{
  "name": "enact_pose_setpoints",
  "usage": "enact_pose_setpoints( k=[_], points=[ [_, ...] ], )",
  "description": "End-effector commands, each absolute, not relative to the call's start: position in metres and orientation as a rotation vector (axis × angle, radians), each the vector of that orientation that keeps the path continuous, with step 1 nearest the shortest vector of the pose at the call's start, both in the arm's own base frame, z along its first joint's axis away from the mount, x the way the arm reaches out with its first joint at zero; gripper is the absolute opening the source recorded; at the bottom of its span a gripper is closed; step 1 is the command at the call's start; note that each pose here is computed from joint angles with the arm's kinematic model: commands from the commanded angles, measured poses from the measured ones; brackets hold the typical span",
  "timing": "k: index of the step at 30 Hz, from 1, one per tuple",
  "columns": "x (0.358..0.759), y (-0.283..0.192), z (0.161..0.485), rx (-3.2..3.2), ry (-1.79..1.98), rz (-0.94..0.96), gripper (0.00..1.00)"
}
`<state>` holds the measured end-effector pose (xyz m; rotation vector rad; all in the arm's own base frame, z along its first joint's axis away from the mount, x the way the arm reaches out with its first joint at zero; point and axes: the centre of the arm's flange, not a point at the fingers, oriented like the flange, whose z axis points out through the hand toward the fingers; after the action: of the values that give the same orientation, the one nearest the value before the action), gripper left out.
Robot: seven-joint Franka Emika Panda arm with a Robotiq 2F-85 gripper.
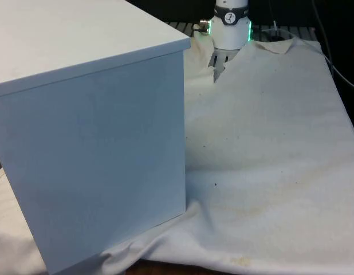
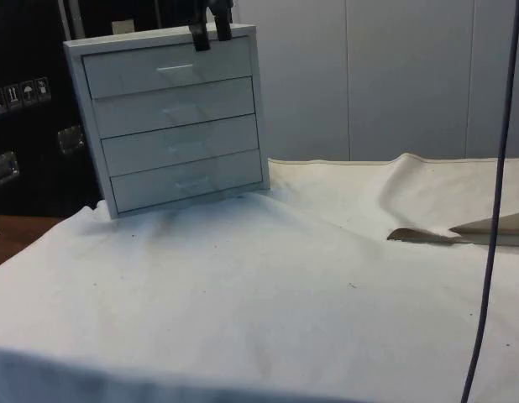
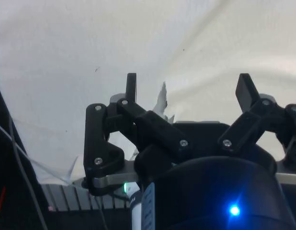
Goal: Open the drawer, then close it.
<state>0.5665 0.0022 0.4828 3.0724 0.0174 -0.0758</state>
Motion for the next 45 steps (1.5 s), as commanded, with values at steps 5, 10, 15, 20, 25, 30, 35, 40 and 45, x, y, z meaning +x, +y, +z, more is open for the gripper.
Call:
enact_pose_setpoints(
  k=[5,10,15,20,25,30,35,40,45],
  points=[
    [0.577,0.002,0.481,3.07,0.014,-0.048,1.0],
    [0.585,0.003,0.482,3.067,0.02,0.01,1.0],
    [0.585,0.003,0.483,3.067,0.035,0.035,1.0],
    [0.581,0.004,0.486,3.073,0.068,0.045,1.0],
    [0.579,0.002,0.489,3.075,0.097,0.048,1.0],
    [0.576,-0.002,0.488,3.079,0.127,0.026,1.0],
    [0.574,-0.007,0.489,3.074,0.205,0.044,1.0],
    [0.575,-0.011,0.486,3.073,0.233,0.035,1.0],
    [0.577,-0.017,0.481,3.063,0.29,0.103,1.0]
  ],
)
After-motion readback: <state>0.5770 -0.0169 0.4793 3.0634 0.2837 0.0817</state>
